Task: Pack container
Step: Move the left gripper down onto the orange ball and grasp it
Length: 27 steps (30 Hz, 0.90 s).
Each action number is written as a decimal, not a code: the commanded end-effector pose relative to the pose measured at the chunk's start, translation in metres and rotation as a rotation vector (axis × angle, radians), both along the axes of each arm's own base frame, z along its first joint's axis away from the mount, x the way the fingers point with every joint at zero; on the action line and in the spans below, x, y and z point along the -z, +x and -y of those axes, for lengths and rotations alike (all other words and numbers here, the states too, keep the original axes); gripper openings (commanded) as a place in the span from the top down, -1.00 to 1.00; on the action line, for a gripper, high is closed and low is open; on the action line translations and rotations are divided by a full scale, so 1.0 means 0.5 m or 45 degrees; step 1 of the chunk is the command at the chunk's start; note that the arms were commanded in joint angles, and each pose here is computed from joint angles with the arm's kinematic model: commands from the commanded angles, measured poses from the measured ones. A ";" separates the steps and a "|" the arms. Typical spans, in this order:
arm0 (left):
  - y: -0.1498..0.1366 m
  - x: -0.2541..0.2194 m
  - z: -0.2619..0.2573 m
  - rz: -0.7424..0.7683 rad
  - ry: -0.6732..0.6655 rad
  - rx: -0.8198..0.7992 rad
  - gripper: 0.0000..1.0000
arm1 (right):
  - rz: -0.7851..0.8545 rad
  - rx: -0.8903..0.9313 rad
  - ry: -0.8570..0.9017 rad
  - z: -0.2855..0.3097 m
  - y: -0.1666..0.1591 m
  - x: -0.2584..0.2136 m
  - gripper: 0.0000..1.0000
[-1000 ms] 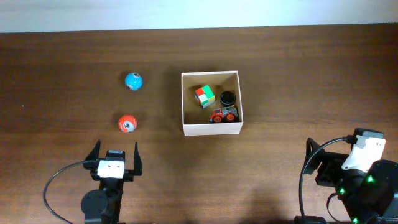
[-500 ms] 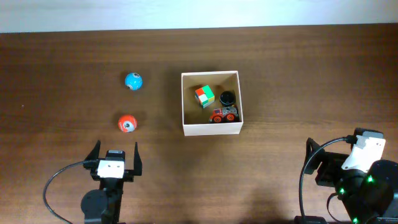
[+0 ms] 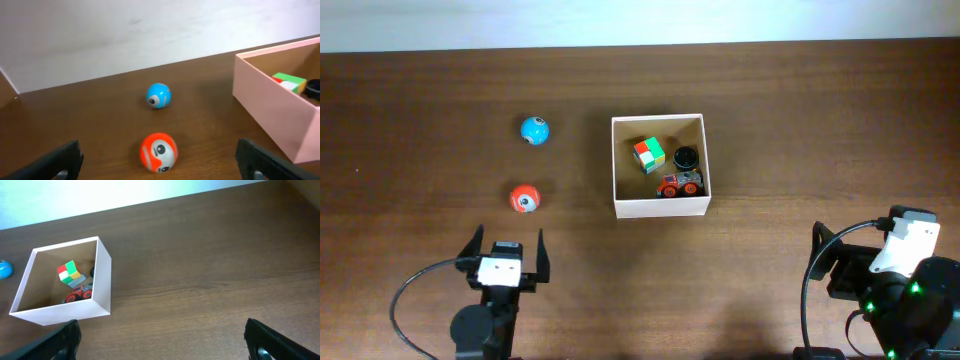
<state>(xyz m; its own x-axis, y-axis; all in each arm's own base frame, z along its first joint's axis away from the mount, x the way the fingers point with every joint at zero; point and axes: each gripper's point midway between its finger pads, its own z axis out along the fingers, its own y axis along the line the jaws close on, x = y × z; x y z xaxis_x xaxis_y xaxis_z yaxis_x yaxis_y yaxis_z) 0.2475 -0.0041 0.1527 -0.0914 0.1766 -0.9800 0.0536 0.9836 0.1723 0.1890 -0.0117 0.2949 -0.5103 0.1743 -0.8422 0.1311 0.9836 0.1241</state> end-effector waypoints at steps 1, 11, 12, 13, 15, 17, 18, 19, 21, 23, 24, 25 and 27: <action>-0.004 -0.005 0.041 0.018 0.005 0.158 -0.99 | -0.005 0.025 -0.008 0.008 0.000 0.004 -0.98; -0.011 -0.026 0.078 0.066 -0.001 0.298 -0.99 | -0.005 0.025 -0.008 0.008 0.000 0.004 -0.97; -0.014 -0.037 0.087 0.083 -0.001 0.330 -0.98 | -0.005 0.025 -0.008 0.008 0.000 0.004 -0.98; -0.015 -0.046 0.087 0.086 -0.014 0.330 -0.99 | -0.005 0.025 -0.008 0.008 0.000 0.004 -0.98; -0.017 -0.077 0.069 0.041 -0.068 0.257 -0.99 | -0.005 0.025 -0.008 0.008 0.000 0.004 -0.98; -0.017 -0.097 0.056 -0.016 -0.070 0.205 -0.99 | -0.005 0.025 -0.008 0.008 0.000 0.004 -0.98; -0.016 -0.112 0.052 -0.056 -0.073 0.190 -0.98 | -0.005 0.025 -0.008 0.008 0.000 0.004 -0.97; -0.014 -0.126 0.051 -0.086 -0.075 0.184 -0.99 | -0.005 0.025 -0.008 0.008 0.000 0.004 -0.97; -0.001 -0.163 0.051 -0.167 -0.084 0.183 -0.99 | -0.005 0.025 -0.008 0.008 0.000 0.004 -0.97; 0.024 -0.219 0.067 -0.281 -0.099 0.247 -0.99 | -0.005 0.025 -0.008 0.008 0.000 0.004 -0.98; 0.034 -0.235 0.076 -0.309 -0.112 0.281 -0.99 | -0.005 0.025 -0.008 0.008 0.000 0.004 -0.97; 0.044 -0.245 0.085 -0.339 -0.125 0.313 -0.99 | -0.005 0.025 -0.008 0.008 0.000 0.004 -0.96; 0.063 -0.241 0.088 -0.421 -0.141 0.327 -0.99 | -0.005 0.025 -0.008 0.008 0.000 0.004 -0.97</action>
<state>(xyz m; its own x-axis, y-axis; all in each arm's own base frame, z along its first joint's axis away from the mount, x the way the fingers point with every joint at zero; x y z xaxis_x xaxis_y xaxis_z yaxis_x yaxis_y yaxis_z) 0.2658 -0.0394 0.2671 -0.3057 0.1406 -0.9417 0.2806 0.9584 0.0520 0.1894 -0.0119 0.2924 -0.5166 0.1748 -0.8382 0.1326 0.9835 0.1235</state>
